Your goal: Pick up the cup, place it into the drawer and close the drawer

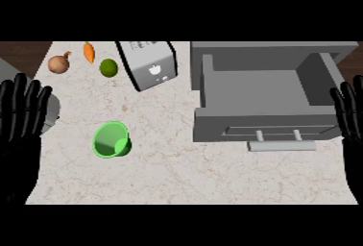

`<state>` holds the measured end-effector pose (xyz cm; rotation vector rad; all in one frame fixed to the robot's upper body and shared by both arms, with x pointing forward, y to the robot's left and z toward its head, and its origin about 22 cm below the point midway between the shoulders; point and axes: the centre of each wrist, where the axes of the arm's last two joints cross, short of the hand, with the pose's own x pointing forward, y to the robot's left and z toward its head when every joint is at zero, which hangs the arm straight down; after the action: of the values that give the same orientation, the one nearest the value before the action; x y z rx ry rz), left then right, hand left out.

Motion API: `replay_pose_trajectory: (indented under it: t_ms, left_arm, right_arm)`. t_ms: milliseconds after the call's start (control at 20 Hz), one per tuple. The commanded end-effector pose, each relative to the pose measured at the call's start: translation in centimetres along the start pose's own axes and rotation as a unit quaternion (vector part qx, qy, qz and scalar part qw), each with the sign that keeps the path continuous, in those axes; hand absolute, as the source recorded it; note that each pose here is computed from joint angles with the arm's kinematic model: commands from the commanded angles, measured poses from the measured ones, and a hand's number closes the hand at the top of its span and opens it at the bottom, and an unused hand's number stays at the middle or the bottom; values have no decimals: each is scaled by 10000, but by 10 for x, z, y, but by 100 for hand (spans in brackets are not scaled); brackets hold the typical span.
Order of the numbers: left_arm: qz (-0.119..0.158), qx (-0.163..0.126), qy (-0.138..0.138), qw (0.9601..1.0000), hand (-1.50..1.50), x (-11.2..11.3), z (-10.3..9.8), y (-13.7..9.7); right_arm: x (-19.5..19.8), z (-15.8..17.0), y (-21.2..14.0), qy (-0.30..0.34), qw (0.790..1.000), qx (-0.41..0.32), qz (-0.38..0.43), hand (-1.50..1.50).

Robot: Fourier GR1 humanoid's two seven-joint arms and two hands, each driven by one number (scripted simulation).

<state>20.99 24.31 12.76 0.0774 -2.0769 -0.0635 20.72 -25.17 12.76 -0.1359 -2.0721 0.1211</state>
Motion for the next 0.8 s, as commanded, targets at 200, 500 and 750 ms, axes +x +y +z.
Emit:
replay_pose_trajectory:
  t_ms: [200,500,750]
  left_arm:
    - [909,-1806,-298,9789,-150,-4,-6,20]
    - [1937,-1480,1003,9646,-150,-54,1,44]
    - [1767,-1514,1224,9648,-150,-90,-16,46]
  right_arm:
    - [0,-7,4,-326,9988,66,-356,-150]
    - [6,-12,13,464,9935,957,-411,-150]
    - [-29,-25,26,531,9936,922,-391,-150]
